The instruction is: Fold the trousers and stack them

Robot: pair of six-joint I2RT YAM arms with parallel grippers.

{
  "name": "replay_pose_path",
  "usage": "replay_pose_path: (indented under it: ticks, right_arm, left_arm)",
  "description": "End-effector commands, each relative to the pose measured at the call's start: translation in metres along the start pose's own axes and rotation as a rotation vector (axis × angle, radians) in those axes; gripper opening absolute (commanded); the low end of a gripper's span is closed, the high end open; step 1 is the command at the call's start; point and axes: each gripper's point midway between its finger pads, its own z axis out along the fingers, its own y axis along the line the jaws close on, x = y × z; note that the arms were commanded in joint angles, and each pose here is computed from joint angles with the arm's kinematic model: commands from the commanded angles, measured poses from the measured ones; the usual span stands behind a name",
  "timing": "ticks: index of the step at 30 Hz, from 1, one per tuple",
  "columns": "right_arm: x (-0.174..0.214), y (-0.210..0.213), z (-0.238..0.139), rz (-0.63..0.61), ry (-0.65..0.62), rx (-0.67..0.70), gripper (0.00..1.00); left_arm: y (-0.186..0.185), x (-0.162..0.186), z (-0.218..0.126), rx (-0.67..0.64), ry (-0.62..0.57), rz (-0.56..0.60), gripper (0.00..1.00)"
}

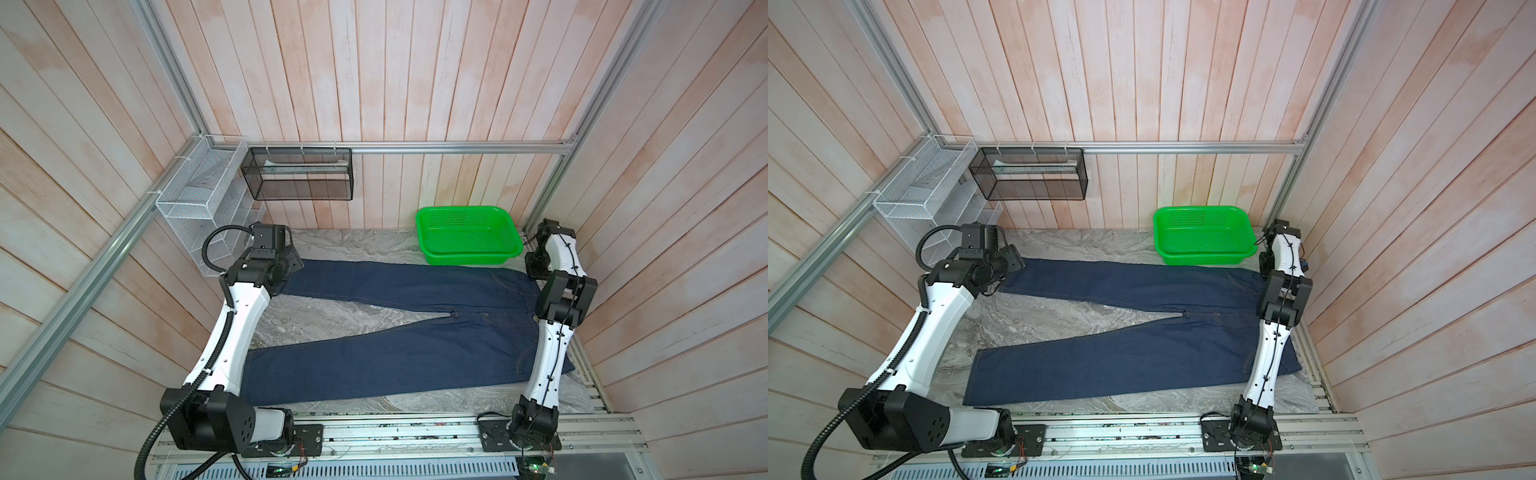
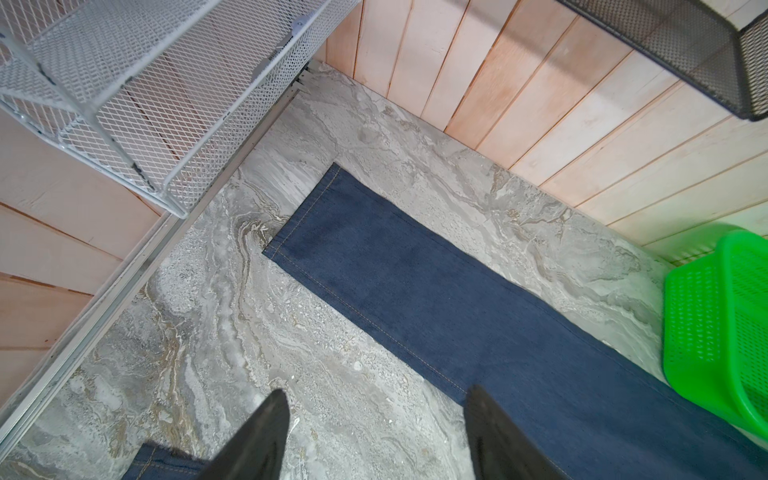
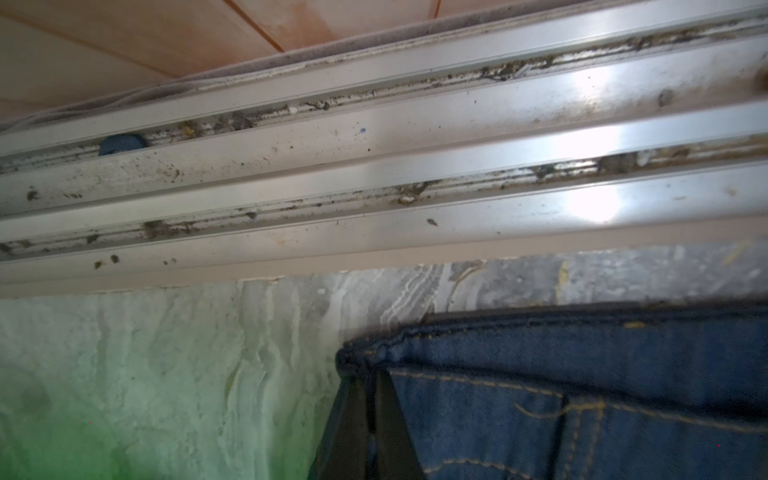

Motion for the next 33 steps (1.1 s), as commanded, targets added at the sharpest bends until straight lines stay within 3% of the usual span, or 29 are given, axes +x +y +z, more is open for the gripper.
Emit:
replay_pose_path:
  ticks: [1,9,17,28,33]
  right_arm:
    - [0.007,0.0,-0.024,-0.088,0.026,-0.05,0.0]
    - [0.023,-0.005,-0.039,-0.21,0.092,-0.217,0.0]
    - [0.026,-0.035,-0.035,-0.263,0.085,-0.205,0.0]
    - [0.021,-0.048,-0.041,-0.306,0.058,-0.211,0.0]
    - [0.009,-0.069,-0.041,-0.271,0.036,-0.189,0.0]
  left_arm:
    - [0.006,0.002,0.009,0.013,0.006,-0.007,0.7]
    - [0.004,0.019,0.064,0.059,0.16,-0.019,0.7]
    - [-0.008,0.018,0.143,0.029,0.272,-0.073,0.7]
    - [0.035,-0.021,0.237,-0.19,0.224,-0.121,0.69]
    - [0.048,-0.033,0.272,-0.226,0.223,-0.112,0.69]
